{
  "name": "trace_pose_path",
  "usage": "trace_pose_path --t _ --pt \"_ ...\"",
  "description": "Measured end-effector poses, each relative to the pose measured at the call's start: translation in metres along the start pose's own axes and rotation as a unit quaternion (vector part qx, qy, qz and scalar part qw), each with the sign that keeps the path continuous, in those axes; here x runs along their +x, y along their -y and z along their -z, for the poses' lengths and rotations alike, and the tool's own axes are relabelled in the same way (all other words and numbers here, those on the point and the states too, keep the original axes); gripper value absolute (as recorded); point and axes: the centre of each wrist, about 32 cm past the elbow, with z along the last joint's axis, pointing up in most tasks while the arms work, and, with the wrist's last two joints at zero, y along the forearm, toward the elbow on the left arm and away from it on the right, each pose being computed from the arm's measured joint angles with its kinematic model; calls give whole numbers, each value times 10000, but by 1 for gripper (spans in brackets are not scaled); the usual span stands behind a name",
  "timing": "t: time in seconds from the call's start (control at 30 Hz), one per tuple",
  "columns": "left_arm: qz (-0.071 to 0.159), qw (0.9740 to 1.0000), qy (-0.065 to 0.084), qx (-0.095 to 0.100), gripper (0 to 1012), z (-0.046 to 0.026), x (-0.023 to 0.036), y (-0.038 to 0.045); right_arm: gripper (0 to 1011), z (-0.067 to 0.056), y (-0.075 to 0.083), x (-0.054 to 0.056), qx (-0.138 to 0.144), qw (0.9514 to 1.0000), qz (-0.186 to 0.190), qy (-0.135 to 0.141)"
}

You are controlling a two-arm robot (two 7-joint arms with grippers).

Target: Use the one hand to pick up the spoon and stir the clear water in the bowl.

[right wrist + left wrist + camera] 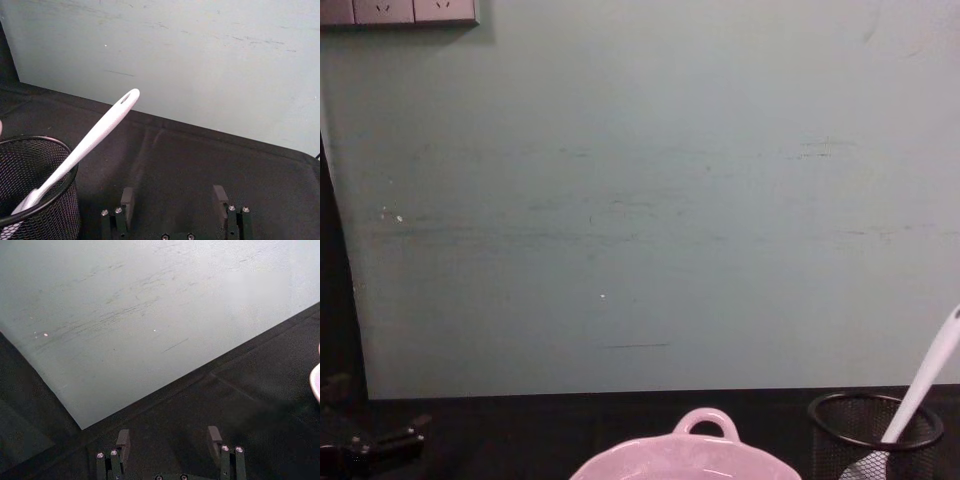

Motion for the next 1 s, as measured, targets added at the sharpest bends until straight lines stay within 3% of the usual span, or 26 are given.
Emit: trace_pose_path --t 1.0 --pt "0 10000 0 0 1011 0 0 0 1002 -2 2 2 3 10000 -6 -1"
